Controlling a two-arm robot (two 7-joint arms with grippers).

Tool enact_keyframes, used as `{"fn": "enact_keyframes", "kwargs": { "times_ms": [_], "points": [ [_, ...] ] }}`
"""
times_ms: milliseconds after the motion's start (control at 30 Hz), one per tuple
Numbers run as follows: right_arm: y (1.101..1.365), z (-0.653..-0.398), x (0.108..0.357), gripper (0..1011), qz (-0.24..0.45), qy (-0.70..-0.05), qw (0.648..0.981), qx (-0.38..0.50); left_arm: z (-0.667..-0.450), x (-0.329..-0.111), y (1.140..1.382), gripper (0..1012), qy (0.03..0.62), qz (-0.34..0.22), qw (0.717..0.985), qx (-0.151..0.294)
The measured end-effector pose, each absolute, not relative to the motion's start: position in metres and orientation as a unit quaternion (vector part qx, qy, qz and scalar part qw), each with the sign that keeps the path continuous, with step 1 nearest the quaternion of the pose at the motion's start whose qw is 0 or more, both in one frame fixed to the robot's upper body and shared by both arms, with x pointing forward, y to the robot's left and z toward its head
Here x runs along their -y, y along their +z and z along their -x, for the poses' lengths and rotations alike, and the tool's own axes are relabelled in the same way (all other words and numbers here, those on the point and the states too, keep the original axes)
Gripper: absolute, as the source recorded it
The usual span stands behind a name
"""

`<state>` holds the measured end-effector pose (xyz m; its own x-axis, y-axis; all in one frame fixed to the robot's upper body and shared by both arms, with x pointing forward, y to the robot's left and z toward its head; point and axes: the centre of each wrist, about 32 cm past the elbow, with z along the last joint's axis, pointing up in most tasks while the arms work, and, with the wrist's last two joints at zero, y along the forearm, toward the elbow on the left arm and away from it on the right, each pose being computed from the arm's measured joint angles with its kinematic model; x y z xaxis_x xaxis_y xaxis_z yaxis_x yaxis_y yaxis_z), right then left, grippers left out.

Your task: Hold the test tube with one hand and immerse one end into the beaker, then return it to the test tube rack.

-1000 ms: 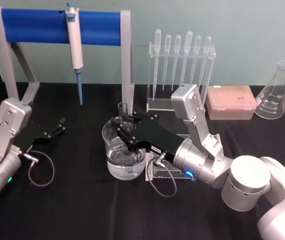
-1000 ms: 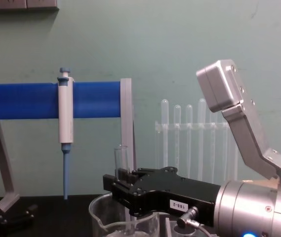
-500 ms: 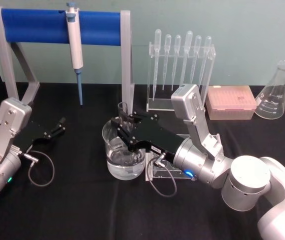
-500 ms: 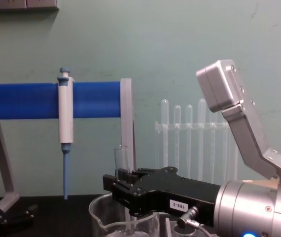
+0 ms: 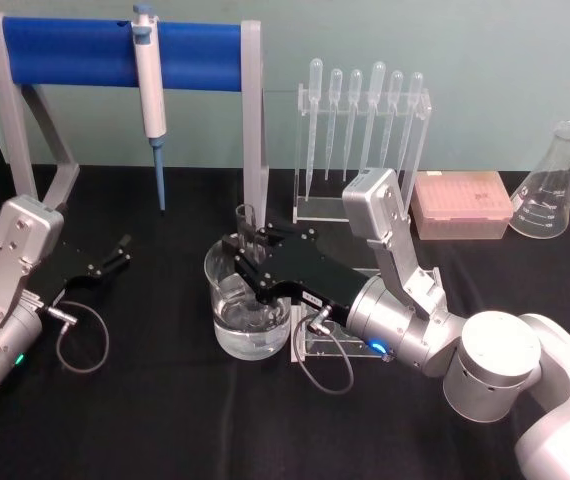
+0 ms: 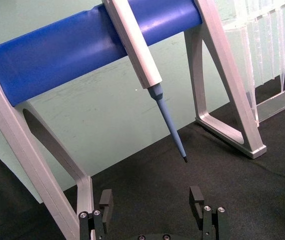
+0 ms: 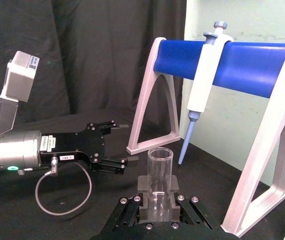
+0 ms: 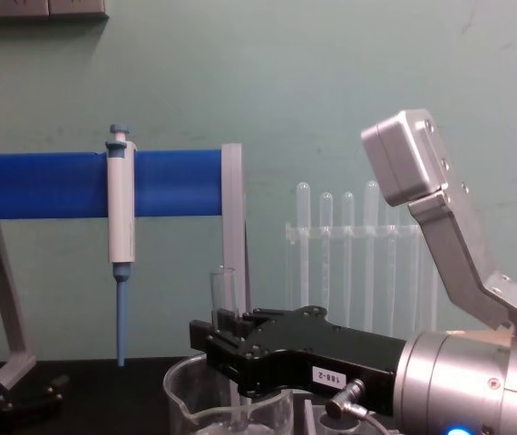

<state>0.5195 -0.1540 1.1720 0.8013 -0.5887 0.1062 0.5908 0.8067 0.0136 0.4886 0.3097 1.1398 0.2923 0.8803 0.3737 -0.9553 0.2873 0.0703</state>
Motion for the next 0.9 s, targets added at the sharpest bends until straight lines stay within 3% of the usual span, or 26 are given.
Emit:
{"fn": "enact_keyframes", "kwargs": {
  "times_ms": [900],
  "points": [
    [1.1721, -0.5195, 0.154, 225, 0.01, -0.311, 0.949, 0.053, -0.4886, -0.3097, 1.1398, 1000, 0.58, -0.142, 0.791, 0.132]
  ]
}}
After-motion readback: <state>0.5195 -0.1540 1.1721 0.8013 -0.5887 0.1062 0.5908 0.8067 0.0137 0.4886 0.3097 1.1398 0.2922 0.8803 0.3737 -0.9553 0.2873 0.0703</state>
